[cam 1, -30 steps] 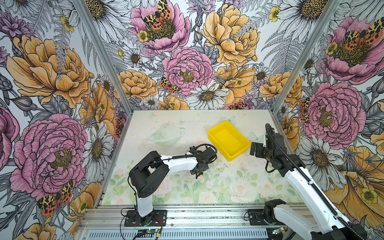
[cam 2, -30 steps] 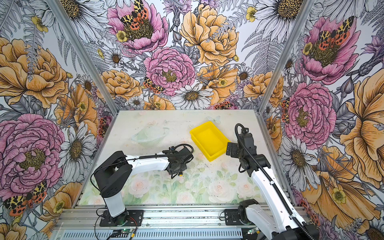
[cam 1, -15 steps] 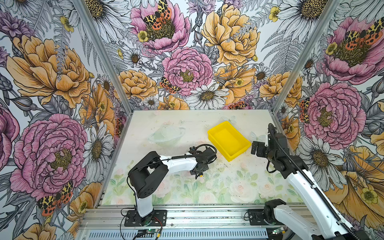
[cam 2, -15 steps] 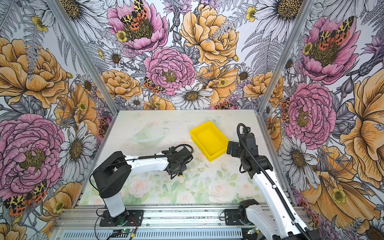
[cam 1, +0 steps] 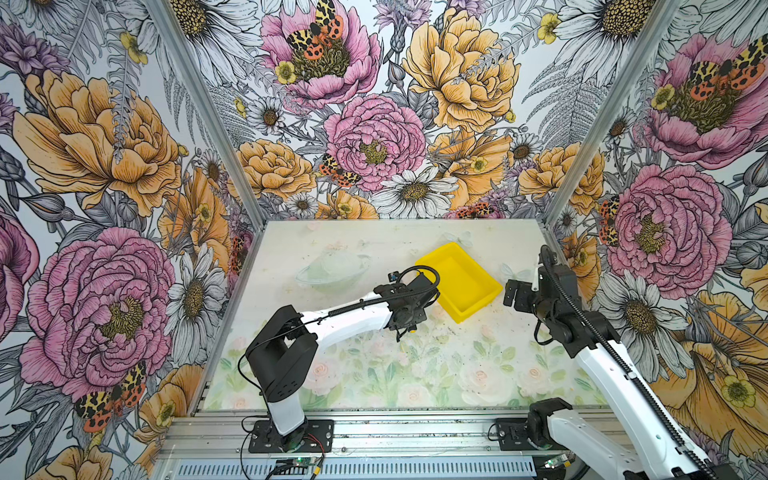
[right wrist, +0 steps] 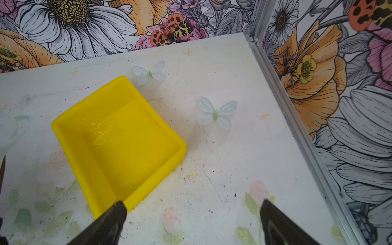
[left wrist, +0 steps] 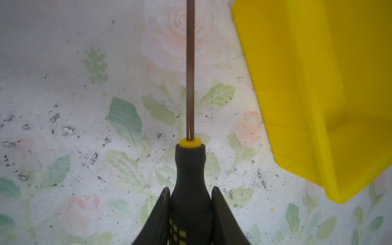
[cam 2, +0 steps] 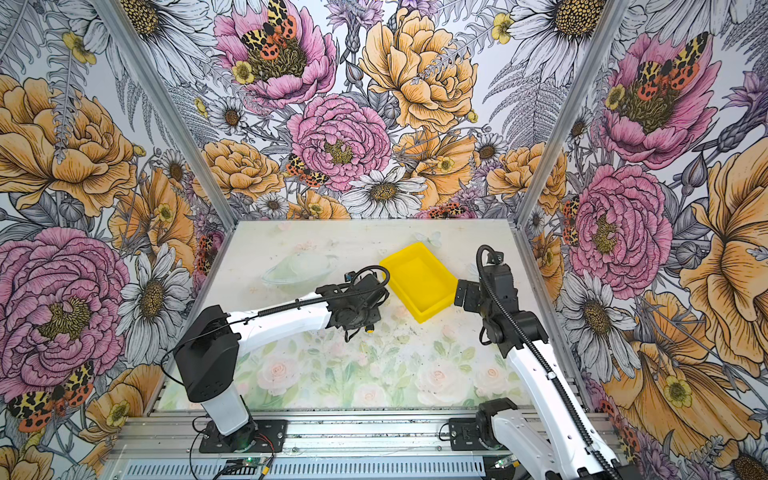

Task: Put the screwdriver in the bin
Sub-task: 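Lift the screwdriver with the left gripper and carry it over the yellow bin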

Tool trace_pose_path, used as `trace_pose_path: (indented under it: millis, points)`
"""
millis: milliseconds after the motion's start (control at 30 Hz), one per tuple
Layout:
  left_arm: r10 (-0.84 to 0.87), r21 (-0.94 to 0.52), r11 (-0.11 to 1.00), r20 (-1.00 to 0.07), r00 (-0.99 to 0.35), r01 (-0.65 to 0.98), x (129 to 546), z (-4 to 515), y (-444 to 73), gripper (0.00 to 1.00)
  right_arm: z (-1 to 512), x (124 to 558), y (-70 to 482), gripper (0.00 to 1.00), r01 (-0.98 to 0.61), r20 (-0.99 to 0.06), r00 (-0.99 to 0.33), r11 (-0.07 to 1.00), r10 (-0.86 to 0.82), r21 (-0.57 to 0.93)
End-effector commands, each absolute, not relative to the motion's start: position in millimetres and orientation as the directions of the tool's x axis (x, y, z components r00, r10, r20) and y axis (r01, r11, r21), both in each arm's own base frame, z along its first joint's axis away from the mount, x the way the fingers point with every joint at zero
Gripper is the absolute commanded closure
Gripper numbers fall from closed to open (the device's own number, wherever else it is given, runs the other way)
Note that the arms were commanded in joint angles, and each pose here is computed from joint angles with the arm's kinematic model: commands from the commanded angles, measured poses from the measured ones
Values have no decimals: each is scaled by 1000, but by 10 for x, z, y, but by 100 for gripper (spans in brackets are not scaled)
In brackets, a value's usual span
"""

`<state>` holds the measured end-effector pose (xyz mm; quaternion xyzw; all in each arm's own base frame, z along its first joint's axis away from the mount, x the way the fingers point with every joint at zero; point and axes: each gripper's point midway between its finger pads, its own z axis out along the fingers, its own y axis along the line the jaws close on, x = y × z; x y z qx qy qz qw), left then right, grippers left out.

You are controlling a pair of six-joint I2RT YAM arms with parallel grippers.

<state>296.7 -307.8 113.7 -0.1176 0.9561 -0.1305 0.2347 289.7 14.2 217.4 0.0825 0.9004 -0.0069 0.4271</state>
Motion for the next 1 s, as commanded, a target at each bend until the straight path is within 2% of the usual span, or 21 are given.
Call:
trace_pose_path:
  millis: [0,167,467,967]
  points:
    - [-266,-344,933,-471,-841,-103,3155,1482,-3180,100,2334,2902,118,1,183,-796,-579,980,176,83]
    - [-242,-397,917,-490,-837,-33,3376,1739,-3452,100,2382,2918,77,1,202,-804,-567,977,177,73]
    - [-222,-467,884,-460,-860,22,3699,1770,-3965,100,2405,2944,60,1,213,-806,-563,975,181,70]
    - [-245,-504,863,-390,-887,-17,4048,1384,-4299,100,2442,2984,37,1,219,-810,-560,974,172,55]
